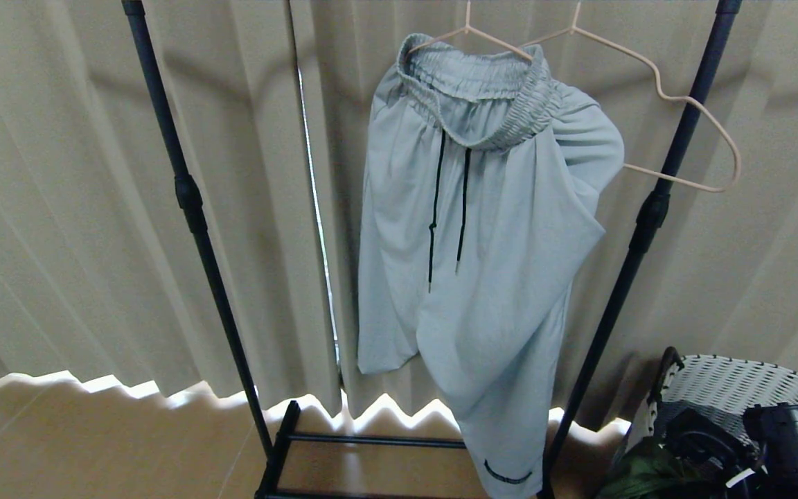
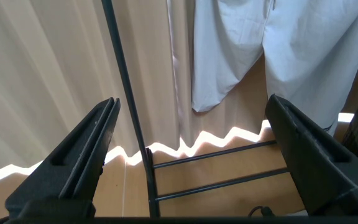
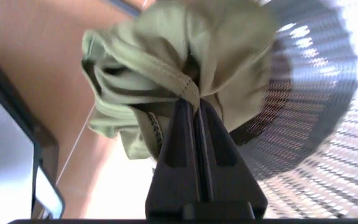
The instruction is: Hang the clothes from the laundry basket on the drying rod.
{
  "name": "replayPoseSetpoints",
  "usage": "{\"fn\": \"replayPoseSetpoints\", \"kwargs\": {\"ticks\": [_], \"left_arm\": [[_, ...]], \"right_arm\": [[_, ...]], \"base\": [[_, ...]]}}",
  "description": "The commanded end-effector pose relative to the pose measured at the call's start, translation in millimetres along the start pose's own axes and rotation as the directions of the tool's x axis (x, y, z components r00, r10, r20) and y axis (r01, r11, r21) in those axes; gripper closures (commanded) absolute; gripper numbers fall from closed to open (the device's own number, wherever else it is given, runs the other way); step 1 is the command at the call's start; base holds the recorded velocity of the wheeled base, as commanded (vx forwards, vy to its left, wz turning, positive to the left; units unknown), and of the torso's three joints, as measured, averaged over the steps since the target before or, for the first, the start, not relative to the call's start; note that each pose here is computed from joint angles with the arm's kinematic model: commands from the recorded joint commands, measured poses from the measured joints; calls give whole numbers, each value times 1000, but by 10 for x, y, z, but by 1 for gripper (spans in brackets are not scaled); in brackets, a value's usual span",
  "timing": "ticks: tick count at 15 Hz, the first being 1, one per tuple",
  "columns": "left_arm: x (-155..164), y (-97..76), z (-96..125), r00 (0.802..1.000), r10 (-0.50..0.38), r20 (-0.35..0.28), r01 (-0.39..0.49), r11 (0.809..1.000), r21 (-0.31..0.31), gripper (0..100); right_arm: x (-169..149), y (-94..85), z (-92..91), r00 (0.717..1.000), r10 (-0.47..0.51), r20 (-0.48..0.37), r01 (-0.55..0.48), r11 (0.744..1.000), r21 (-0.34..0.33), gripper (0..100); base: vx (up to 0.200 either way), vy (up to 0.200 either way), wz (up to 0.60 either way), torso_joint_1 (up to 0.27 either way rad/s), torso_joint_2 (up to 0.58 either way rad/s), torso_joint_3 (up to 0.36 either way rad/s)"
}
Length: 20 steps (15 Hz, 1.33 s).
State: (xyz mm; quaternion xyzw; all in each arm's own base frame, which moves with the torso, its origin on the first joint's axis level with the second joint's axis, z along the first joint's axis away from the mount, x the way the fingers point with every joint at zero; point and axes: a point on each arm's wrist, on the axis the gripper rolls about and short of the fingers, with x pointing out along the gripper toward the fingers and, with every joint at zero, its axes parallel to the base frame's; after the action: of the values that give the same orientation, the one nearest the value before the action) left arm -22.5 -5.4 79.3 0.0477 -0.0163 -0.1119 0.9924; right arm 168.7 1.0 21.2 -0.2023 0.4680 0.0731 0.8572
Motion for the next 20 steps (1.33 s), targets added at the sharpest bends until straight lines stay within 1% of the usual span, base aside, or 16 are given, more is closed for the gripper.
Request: {"fn": "replayPoseSetpoints", "kwargs": {"ticks": [1, 3, 4, 5, 6, 7, 8, 9, 10, 11, 12, 13, 14, 16, 18, 20], "left_arm": [[0, 0, 1, 1000, 0, 1, 0, 1000, 2, 0], [0, 0, 1, 1000, 0, 1, 0, 1000, 5, 0], [0, 0, 1, 1000, 2, 0, -2, 1000, 5, 0], [0, 0, 1, 1000, 2, 0, -2, 1000, 3, 0], [0, 0, 1, 1000, 2, 0, -2, 1000, 2, 0], [0, 0, 1, 1000, 2, 0, -2, 1000, 3, 0], [0, 0, 1, 1000, 2, 0, -2, 1000, 3, 0], [0, 0, 1, 1000, 2, 0, -2, 1000, 3, 0], [0, 0, 1, 1000, 2, 0, -2, 1000, 3, 0], [0, 0, 1, 1000, 2, 0, -2, 1000, 3, 0], [0, 0, 1, 1000, 0, 1, 0, 1000, 13, 0], [0, 0, 1, 1000, 0, 1, 0, 1000, 16, 0], [0, 0, 1, 1000, 0, 1, 0, 1000, 25, 0], [0, 0, 1, 1000, -1, 1, 1, 1000, 26, 0], [0, 0, 1, 1000, 2, 0, -2, 1000, 26, 0], [0, 0, 2, 1000, 2, 2, -2, 1000, 22, 0]], "right_arm": [[-295, -59, 82, 984, -71, 162, 68, 997, 21, 100], [-399, -95, 153, 967, -97, 237, 93, 995, 30, 100], [-456, -132, 246, 949, -111, 294, 105, 994, 35, 100], [-475, -150, 289, 942, -119, 314, 113, 993, 38, 100], [-511, -192, 378, 926, -137, 351, 129, 991, 46, 100], [-578, -255, 517, 904, -157, 398, 147, 988, 56, 100], [-602, -269, 545, 899, -161, 406, 151, 987, 58, 100], [-684, -319, 651, 894, -165, 417, 154, 986, 60, 100], [-895, -392, 802, 889, -166, 427, 156, 986, 59, 100], [-993, -406, 860, 891, -156, 426, 149, 988, 50, 100], [-1262, -429, 959, 891, -137, 433, 137, 990, 32, 100], [-1387, -432, 988, 891, -128, 436, 131, 991, 24, 100], [-1591, -407, 1007, 887, -102, 450, 114, 994, 1, 100], [-1750, -330, 1001, 881, -60, 469, 89, 995, -41, 100], [-1803, -268, 1012, 872, -32, 488, 77, 994, -73, 100], [-1803, -223, 1027, 870, -9, 492, 64, 993, -97, 100]], "base": [[0, 0, 0, 0, 0, 0], [0, 0, 0, 0, 0, 0], [0, 0, 0, 0, 0, 0], [0, 0, 0, 0, 0, 0], [0, 0, 0, 0, 0, 0], [0, 0, 0, 0, 0, 0], [0, 0, 0, 0, 0, 0], [0, 0, 0, 0, 0, 0], [0, 0, 0, 0, 0, 0], [0, 0, 0, 0, 0, 0], [0, 0, 0, 0, 0, 0], [-200, 0, 0, 2, -2, 2], [-200, 0, 0, -2, 2, -2], [-200, 0, 0, 5, 2, 2], [-200, 0, 0, 5, 2, 2], [-200, 0, 0, -10, 2, 5]]}}
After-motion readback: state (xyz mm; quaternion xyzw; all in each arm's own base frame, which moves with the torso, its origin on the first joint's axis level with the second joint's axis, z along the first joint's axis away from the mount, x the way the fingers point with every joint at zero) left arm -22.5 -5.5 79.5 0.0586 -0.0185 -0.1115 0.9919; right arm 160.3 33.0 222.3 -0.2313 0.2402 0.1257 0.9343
